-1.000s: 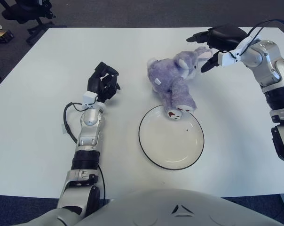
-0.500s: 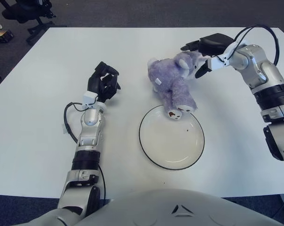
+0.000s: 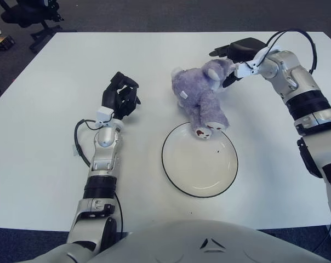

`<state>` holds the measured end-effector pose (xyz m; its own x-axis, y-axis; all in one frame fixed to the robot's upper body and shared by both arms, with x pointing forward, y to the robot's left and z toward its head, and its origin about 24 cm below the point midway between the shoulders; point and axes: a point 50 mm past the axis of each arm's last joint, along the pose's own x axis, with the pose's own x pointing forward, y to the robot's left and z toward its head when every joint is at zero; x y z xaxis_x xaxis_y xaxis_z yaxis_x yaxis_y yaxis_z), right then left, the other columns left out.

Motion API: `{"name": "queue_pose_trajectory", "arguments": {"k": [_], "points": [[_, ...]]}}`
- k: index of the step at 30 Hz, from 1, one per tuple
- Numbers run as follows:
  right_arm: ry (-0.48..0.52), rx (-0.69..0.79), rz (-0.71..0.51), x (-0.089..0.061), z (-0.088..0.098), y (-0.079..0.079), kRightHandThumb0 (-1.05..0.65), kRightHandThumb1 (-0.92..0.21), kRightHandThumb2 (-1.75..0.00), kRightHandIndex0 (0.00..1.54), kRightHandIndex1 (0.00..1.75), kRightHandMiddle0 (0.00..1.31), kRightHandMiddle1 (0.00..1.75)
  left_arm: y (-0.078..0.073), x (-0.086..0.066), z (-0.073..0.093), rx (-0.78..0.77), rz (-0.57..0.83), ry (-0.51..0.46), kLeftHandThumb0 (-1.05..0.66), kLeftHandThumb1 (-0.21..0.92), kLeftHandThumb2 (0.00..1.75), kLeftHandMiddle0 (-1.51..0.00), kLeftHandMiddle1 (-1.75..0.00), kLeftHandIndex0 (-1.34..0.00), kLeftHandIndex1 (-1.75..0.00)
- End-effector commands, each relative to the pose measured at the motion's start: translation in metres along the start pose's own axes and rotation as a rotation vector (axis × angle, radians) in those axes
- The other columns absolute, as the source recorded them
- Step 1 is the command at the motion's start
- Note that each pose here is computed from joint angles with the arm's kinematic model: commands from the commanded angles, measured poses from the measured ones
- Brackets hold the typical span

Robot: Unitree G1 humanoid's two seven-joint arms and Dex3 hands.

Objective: Put the doll into the plate.

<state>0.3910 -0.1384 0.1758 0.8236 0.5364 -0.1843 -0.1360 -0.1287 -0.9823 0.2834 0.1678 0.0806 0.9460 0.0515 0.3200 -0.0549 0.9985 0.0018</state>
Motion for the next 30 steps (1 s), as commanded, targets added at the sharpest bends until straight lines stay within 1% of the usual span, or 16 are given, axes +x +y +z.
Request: {"name": "queue_pose_trajectory", "arguments": {"k": [1,6,9,13,18,20,30], "points": [[-0.012,-0.012,-0.014,0.003,0.001,-0.008,-0.63,-0.82,0.00,0.38,0.01,0.38,0.00,0.000,-0.018,-0.020,-0.014,0.022,0.098,-0.26,0.92,0.45,-0.90,-1.75,-0.53,-1.75],[-0.027,-0.002,0.001,0.006,0.003,0.000,-0.63,-0.81,0.00,0.38,0.01,0.38,0.00,-0.001,-0.018,-0.020,-0.015,0.022,0.096,-0.26,0.92,0.45,-0.90,-1.75,-0.53,-1.75],[-0.029,-0.001,0.002,0.007,0.003,0.001,-0.63,-0.81,0.00,0.38,0.00,0.38,0.00,-0.001,-0.018,-0.020,-0.015,0.022,0.096,-0.26,0.92,0.45,-0.90,-1.75,-0.53,-1.75],[-0.030,0.003,0.026,0.011,0.006,0.011,-0.63,-0.81,0.00,0.39,0.00,0.38,0.00,-0.001,-0.018,-0.020,-0.016,0.023,0.094,-0.26,0.92,0.45,-0.90,-1.75,-0.53,-1.75],[-0.030,0.005,0.035,0.013,0.007,0.018,-0.64,-0.81,0.00,0.39,0.00,0.38,0.00,-0.001,-0.018,-0.020,-0.017,0.023,0.093,-0.26,0.92,0.45,-0.90,-1.75,-0.53,-1.75],[-0.026,0.008,0.042,0.015,0.008,0.024,-0.64,-0.81,0.00,0.39,0.00,0.38,0.00,-0.001,-0.018,-0.020,-0.018,0.023,0.092,-0.26,0.92,0.45,-0.90,-1.75,-0.53,-1.75],[-0.031,0.046,0.063,0.014,0.008,0.034,-0.65,-0.80,0.00,0.40,0.00,0.39,0.00,-0.001,-0.019,-0.019,-0.018,0.023,0.088,-0.26,0.92,0.45,-0.90,-1.75,-0.53,-1.75]]}}
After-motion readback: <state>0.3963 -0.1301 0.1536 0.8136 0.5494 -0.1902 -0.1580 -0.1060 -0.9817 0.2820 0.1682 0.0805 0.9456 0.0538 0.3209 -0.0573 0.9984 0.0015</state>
